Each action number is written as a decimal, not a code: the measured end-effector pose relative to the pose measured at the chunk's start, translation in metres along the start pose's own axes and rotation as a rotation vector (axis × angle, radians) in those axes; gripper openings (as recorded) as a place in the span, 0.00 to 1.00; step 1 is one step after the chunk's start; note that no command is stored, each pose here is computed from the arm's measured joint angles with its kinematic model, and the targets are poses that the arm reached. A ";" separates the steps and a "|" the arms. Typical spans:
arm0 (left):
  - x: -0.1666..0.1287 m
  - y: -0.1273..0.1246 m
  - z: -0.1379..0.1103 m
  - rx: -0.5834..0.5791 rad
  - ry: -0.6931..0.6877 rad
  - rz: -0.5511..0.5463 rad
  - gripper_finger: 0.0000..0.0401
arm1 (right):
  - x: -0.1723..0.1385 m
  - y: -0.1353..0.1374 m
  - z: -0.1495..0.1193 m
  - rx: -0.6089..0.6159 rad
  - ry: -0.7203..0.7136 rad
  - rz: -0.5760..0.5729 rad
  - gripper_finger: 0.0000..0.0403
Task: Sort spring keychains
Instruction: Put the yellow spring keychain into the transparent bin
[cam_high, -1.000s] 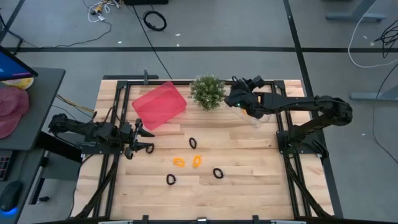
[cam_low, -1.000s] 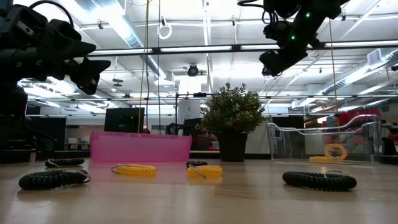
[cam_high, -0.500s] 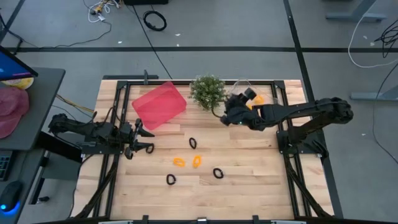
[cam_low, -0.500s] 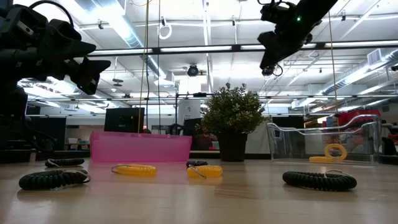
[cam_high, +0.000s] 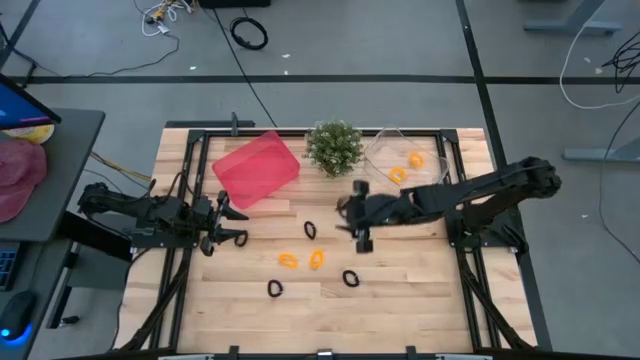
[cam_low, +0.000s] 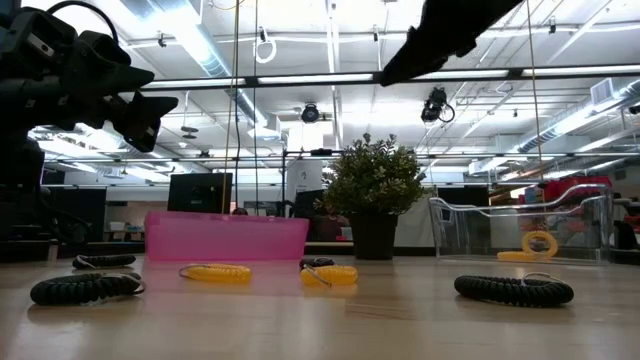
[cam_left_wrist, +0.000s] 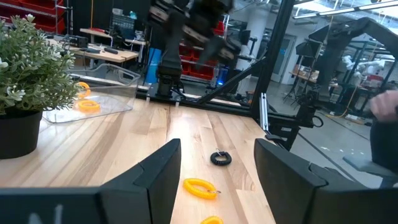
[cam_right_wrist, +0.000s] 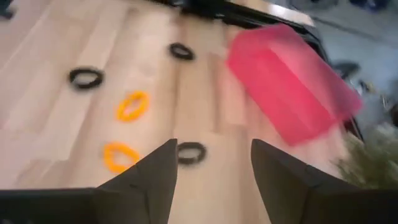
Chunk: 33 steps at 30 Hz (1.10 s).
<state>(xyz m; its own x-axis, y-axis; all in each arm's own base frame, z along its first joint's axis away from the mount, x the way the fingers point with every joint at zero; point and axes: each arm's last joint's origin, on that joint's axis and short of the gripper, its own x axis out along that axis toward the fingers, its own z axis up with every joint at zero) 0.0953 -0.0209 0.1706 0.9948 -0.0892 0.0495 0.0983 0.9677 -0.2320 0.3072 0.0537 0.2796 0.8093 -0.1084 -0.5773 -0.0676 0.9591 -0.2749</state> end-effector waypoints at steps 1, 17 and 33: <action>0.000 0.000 0.000 0.000 0.000 0.000 0.52 | 0.005 0.005 0.001 -0.029 -0.009 0.009 0.52; 0.000 0.000 0.000 0.000 0.000 0.000 0.52 | 0.060 0.033 0.017 -0.053 0.110 0.122 0.52; 0.000 0.000 0.000 0.000 0.000 0.000 0.52 | 0.091 0.058 0.002 0.011 0.230 0.229 0.52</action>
<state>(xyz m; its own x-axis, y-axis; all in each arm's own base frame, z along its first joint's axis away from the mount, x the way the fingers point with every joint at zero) 0.0953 -0.0209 0.1706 0.9948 -0.0892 0.0493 0.0983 0.9678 -0.2318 0.3778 0.1004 0.2129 0.6210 0.0552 -0.7819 -0.2253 0.9680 -0.1106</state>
